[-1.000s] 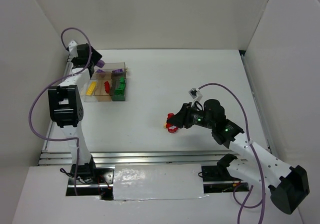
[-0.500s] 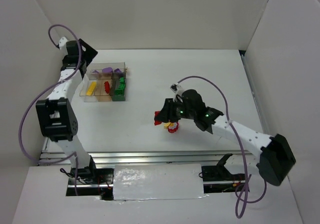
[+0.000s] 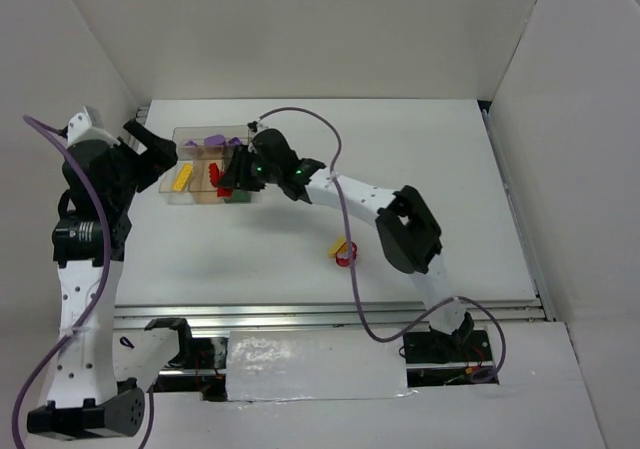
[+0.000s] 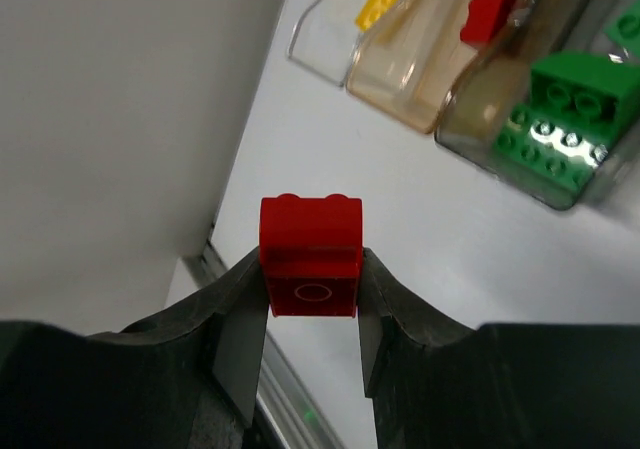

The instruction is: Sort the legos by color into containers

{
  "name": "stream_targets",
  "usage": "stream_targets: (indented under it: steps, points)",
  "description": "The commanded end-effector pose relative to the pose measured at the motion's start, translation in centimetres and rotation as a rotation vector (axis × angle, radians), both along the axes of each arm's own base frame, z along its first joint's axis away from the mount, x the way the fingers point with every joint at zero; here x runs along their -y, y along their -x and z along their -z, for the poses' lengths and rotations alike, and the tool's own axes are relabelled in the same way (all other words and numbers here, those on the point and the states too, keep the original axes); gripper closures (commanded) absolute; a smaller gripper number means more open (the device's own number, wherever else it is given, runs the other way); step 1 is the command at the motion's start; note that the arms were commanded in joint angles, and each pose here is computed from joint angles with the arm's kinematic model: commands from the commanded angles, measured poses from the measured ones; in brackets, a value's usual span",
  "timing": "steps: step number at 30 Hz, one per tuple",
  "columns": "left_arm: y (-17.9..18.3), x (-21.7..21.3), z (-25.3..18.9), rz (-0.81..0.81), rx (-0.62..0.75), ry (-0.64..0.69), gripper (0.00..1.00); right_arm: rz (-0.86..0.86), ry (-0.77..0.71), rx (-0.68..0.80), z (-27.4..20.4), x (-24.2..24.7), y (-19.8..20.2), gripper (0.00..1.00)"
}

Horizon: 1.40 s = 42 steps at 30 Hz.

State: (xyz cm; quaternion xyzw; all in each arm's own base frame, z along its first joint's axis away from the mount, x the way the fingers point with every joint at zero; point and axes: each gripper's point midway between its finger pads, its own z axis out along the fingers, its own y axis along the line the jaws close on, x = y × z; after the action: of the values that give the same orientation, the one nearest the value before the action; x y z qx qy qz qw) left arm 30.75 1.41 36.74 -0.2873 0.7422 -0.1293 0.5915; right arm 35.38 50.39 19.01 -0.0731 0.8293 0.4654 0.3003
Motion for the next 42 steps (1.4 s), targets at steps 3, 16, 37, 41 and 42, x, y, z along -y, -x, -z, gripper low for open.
stream_targets:
  steps: [3, 16, 37, 41, 42]
  points:
    - [4.0, 1.3, 4.5, 0.143, -0.114, -0.134, 0.01, 0.021, -0.089, 0.055, -1.0, -5.5, -3.5, 0.97]
    - [6.1, 3.7, 8.4, 0.271, -0.079, -0.123, 0.01, 0.104, -0.177, 0.228, -1.1, -8.8, -10.1, 0.67]
    - [5.5, 2.3, 9.7, 0.188, -0.126, -0.145, 0.01, 0.134, -0.161, 0.372, -5.8, -7.0, -10.9, 0.0]
    - [5.3, 2.3, 10.2, 0.197, -0.132, -0.148, 0.01, 0.188, -0.121, 0.426, -9.2, -2.0, -9.3, 0.0]
    - [5.1, 2.4, 10.4, 0.205, -0.133, -0.148, 0.0, 0.261, -0.148, 0.493, -14.5, 0.6, -8.7, 0.0]
